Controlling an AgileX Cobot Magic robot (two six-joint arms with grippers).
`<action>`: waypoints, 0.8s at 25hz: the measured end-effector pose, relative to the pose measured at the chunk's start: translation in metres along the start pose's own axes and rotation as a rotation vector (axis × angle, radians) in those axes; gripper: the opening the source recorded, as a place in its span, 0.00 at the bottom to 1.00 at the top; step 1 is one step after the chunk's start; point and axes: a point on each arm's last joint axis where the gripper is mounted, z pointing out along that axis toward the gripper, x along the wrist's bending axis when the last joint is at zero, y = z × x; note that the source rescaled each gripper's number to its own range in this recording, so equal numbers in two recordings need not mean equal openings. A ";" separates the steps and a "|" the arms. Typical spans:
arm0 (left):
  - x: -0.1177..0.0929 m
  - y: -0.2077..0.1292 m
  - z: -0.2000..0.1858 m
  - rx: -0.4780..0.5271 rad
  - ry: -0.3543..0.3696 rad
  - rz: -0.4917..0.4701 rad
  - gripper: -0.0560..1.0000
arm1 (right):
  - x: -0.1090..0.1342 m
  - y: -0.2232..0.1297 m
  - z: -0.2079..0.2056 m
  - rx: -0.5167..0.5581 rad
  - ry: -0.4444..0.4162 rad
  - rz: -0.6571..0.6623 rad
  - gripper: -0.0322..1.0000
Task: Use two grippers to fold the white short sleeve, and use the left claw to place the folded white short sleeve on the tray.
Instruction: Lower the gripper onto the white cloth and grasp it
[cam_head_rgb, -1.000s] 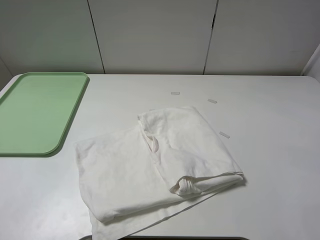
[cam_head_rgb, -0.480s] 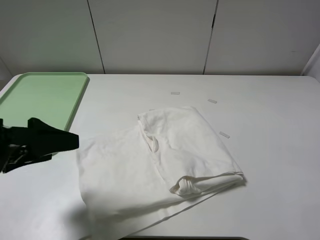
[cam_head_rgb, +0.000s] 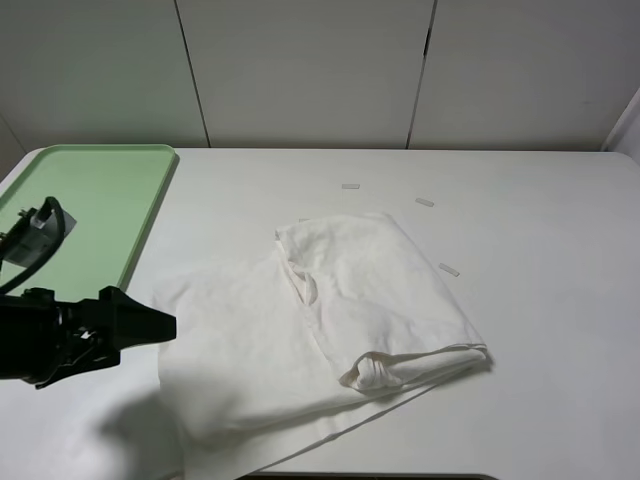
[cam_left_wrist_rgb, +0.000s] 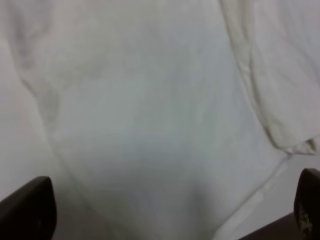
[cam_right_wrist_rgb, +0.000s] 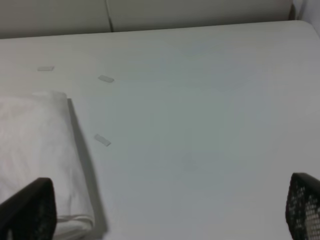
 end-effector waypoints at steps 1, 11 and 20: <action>0.003 -0.002 0.003 0.004 0.008 -0.015 0.95 | 0.000 0.000 0.000 0.000 0.000 0.000 1.00; 0.025 -0.008 0.025 0.095 0.073 -0.066 0.94 | 0.000 0.000 0.000 0.000 0.000 0.000 1.00; 0.033 -0.013 0.035 0.172 0.096 -0.094 0.92 | 0.000 0.000 0.000 0.000 0.000 0.000 1.00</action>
